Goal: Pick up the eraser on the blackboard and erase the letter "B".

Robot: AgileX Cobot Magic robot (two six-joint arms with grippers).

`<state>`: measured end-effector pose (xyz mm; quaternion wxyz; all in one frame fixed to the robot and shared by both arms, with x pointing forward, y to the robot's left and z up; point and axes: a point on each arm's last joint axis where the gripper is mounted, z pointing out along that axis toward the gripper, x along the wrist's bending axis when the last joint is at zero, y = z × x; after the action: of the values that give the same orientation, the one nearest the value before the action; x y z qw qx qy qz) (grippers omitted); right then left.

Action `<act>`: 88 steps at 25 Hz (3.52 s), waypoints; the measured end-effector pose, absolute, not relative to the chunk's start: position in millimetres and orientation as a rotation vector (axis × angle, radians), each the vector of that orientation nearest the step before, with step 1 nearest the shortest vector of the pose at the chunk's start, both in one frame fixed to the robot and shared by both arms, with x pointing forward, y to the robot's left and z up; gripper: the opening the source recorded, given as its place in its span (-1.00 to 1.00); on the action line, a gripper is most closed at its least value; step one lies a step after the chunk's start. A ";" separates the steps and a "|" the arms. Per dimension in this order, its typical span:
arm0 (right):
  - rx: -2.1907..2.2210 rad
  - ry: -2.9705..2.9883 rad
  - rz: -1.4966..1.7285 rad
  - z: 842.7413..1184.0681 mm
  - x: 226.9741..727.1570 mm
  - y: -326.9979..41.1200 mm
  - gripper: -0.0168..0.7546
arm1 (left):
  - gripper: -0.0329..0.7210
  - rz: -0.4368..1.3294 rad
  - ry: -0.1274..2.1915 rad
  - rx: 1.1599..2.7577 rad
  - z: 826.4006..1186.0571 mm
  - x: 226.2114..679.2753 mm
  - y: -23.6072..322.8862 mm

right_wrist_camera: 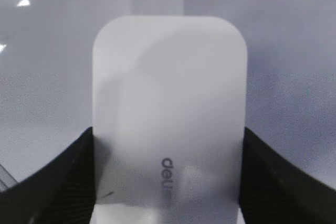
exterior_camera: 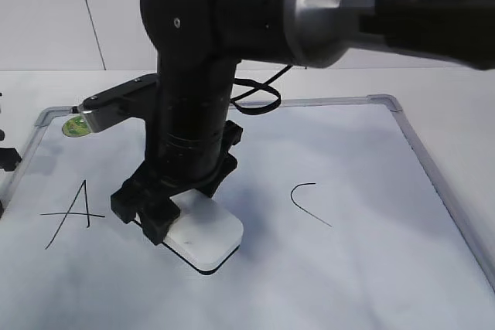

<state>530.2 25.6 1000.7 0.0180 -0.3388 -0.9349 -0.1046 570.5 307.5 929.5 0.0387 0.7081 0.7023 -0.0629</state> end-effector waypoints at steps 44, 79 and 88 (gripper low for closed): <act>-1.317 -2.875 -0.375 938.2 591.0 -36.1 0.38 | -0.81 -0.195 2.152 2.174 928.9 570.6 307.5; -0.813 -3.130 -0.420 937.0 503.7 58.7 0.38 | -0.80 -0.203 2.152 2.184 928.9 569.8 307.7; -1.067 -3.032 -0.455 936.8 544.1 27.2 0.38 | -0.80 -0.202 2.152 2.181 928.9 569.9 307.6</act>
<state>544.1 27.2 936.8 -0.0521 -0.3282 -0.9328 -0.1398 569.9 307.6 928.9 0.0355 0.7098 0.7004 -0.0658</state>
